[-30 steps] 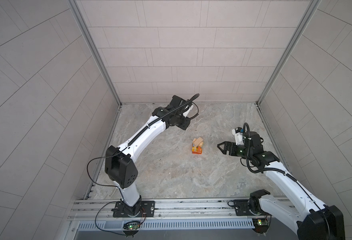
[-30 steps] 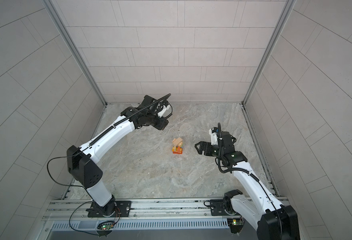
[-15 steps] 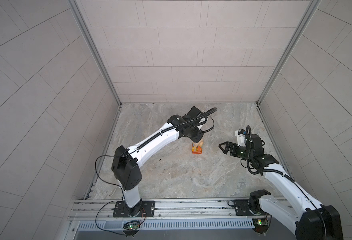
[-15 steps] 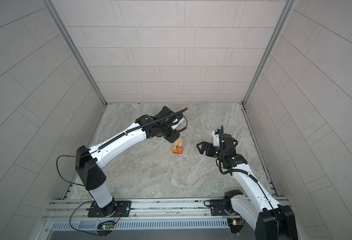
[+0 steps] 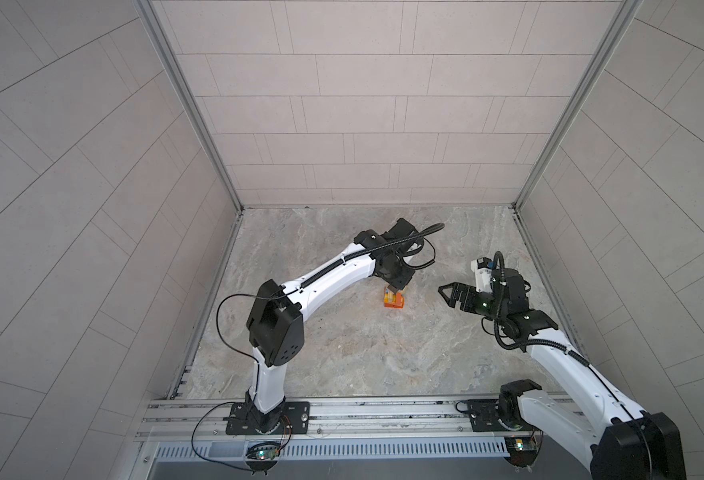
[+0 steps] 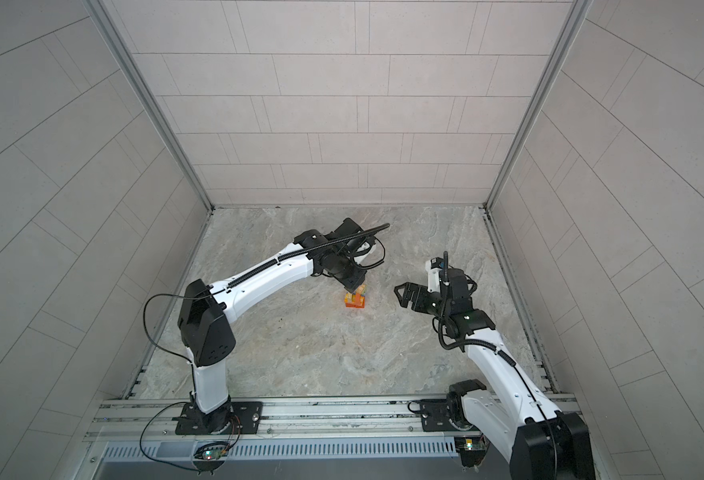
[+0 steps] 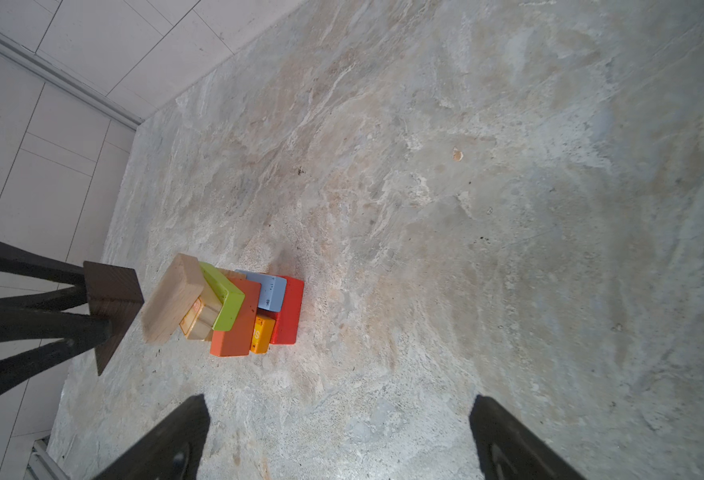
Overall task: Build the wood block tower
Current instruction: 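Lift the dark brown block with the left gripper and carry it over the stack, then lower the dark brown block onto the stack top and open the left gripper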
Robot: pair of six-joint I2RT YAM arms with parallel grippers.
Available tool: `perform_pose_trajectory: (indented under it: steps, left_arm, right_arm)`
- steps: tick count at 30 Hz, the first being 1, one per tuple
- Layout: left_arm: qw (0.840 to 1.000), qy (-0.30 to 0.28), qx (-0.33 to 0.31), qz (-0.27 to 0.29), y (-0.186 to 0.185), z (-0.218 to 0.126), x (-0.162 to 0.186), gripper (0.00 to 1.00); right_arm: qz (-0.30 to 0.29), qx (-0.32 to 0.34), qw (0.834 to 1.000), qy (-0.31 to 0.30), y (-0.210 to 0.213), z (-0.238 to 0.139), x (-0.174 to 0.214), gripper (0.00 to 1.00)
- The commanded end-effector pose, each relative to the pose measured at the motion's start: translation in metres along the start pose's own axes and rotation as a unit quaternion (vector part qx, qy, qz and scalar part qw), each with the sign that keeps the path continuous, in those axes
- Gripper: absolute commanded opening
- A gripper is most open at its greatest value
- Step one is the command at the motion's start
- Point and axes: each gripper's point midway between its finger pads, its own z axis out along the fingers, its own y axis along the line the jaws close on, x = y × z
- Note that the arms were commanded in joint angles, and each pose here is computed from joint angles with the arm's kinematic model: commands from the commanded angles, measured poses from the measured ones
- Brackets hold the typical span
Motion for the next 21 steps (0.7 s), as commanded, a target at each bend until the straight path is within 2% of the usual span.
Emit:
perform_pose_trajectory:
  steps: [1,12,21]
  left_arm:
    - [1.000,0.002,-0.006,0.001,-0.001,-0.002,-0.005,0.31]
    - [0.999,0.032,-0.021,0.010,0.004,0.004,-0.005,0.31]
    - [0.999,0.035,-0.022,0.000,0.011,0.007,-0.004,0.31]
  right_arm:
    - [-0.005,0.003,1.000,-0.010,-0.002,-0.001,-0.002,0.99]
    - [-0.004,-0.004,1.000,-0.007,-0.001,0.000,-0.001,0.99]
    - [-0.004,-0.007,1.000,-0.007,0.000,0.001,-0.001,0.99]
